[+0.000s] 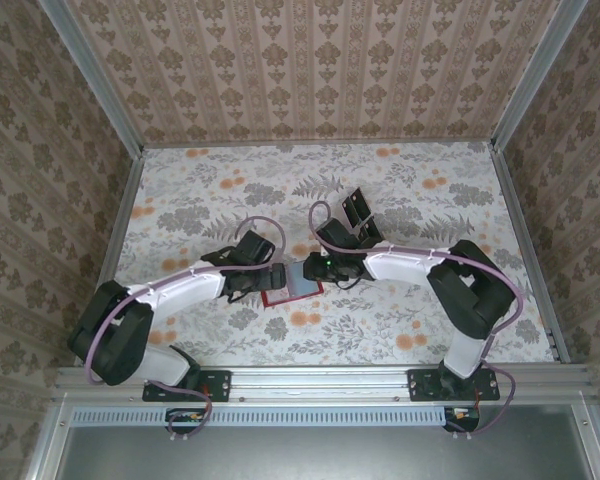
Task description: Put the credit cards into the card holder
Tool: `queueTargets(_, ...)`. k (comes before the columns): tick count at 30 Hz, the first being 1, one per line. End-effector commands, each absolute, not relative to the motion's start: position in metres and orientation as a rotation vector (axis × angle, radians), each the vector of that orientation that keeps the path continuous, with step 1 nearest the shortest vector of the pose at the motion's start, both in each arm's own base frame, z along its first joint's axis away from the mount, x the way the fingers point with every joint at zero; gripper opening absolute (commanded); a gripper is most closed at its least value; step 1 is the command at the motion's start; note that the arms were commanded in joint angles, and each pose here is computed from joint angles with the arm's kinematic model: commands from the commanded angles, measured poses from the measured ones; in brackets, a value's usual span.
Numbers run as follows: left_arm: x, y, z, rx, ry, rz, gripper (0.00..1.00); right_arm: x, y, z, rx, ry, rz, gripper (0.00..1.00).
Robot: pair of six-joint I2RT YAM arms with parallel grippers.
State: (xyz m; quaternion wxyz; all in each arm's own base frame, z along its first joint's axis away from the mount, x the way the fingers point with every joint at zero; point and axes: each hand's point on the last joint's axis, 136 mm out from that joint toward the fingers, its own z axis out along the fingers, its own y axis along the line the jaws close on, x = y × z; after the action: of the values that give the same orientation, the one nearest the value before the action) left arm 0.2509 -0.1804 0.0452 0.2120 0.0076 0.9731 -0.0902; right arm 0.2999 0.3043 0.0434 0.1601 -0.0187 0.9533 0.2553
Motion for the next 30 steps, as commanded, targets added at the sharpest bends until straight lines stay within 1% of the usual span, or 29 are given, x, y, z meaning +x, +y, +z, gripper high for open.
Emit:
queueTargets(1,0.248,-0.171,0.050,-0.029,2.684,-0.218,1.00,0.306,0.317,0.048,-0.092,2.713,0.784,0.26)
queueTargets(8,0.245,-0.168,0.047,-0.030,2.692,-0.214,1.00,0.316,0.322,0.043,-0.148,2.729,0.725,0.21)
queueTargets(15,0.242,-0.169,0.044,-0.021,2.700,-0.224,1.00,0.316,0.315,0.015,-0.174,2.793,0.623,0.17)
queueTargets(18,0.242,-0.170,0.045,-0.013,2.699,-0.228,1.00,0.306,0.317,0.003,-0.152,2.829,0.649,0.16)
queueTargets(24,0.242,-0.172,0.047,0.005,2.692,-0.252,1.00,0.281,0.332,-0.003,-0.088,2.847,0.744,0.16)
queueTargets(30,0.237,-0.174,0.048,0.008,2.680,-0.280,1.00,0.276,0.341,-0.002,0.034,2.823,0.823,0.16)
